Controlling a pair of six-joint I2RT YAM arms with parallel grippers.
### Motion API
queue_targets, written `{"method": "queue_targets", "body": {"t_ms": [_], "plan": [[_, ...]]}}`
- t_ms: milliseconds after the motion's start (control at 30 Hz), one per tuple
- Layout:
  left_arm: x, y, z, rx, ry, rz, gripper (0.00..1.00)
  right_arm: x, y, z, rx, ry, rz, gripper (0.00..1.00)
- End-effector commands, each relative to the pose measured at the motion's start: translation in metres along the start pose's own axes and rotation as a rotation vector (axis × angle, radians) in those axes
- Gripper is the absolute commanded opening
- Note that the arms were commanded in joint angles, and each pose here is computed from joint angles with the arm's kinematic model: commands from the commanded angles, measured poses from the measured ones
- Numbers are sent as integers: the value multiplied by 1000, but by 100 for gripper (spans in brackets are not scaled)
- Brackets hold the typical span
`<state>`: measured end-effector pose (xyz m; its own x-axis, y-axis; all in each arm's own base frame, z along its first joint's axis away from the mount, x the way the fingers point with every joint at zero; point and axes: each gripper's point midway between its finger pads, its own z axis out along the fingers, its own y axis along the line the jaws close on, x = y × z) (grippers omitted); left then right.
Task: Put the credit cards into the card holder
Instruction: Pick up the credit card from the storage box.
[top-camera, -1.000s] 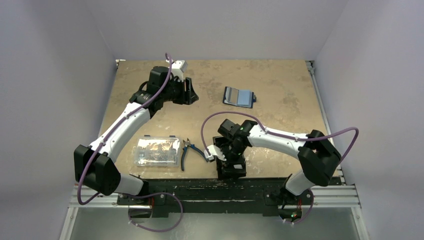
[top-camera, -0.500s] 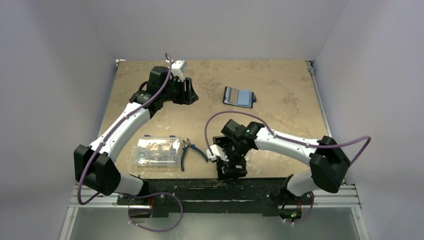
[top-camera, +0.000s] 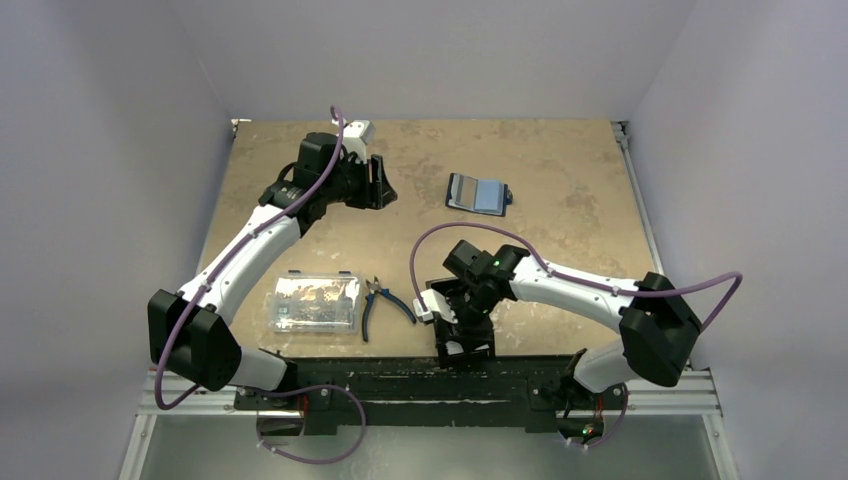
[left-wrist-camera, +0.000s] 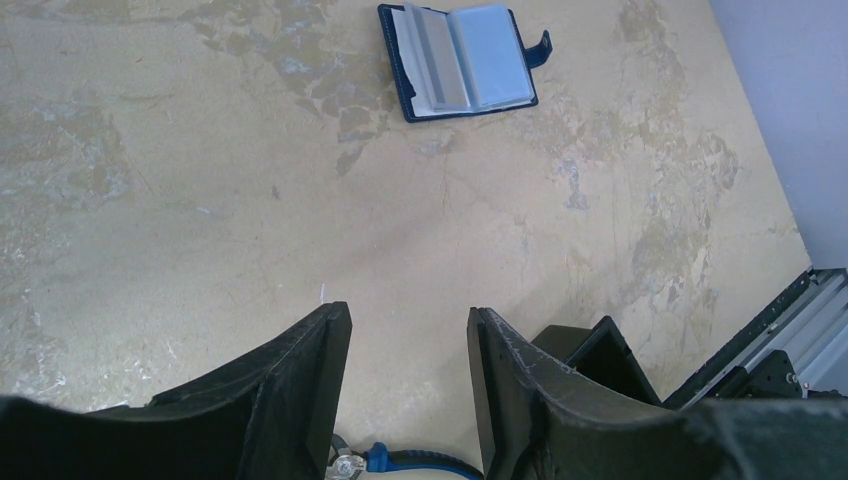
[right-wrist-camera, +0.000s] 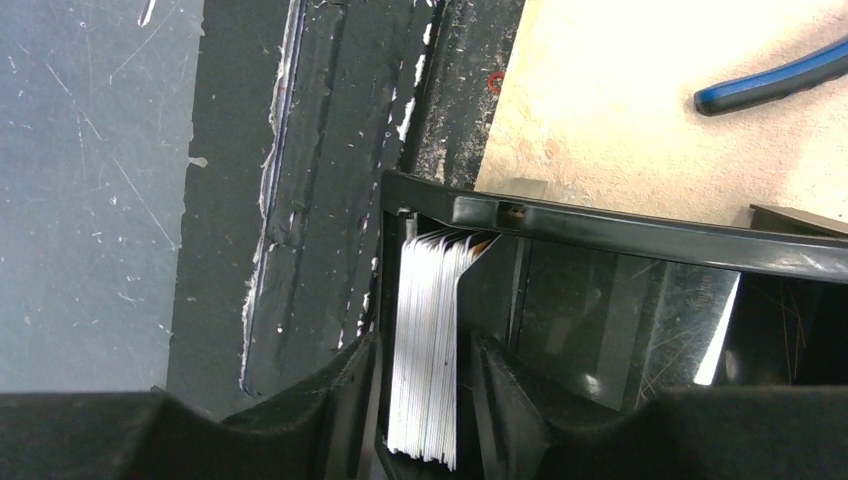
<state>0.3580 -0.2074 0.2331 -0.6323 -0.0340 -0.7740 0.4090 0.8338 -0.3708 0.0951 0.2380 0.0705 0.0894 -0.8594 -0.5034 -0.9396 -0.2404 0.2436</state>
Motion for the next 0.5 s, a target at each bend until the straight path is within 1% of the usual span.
{"method": "queue_targets", "body": {"t_ms": [0, 133, 267, 367, 467], "plan": [[-18, -4, -5, 23, -61, 32, 50, -2, 5, -1, -7, -17, 16, 42], [-18, -4, -5, 25, -61, 32, 50, -4, 5, 1, -14, -22, 27, 36], [-18, -4, -5, 28, -61, 33, 50, -4, 5, 2, -19, -19, 33, 33], [-17, -5, -5, 30, -59, 33, 50, -4, 4, 3, -20, -19, 39, 31], [-17, -5, -4, 31, -59, 33, 50, -4, 5, 3, -25, -19, 43, 28]]}}
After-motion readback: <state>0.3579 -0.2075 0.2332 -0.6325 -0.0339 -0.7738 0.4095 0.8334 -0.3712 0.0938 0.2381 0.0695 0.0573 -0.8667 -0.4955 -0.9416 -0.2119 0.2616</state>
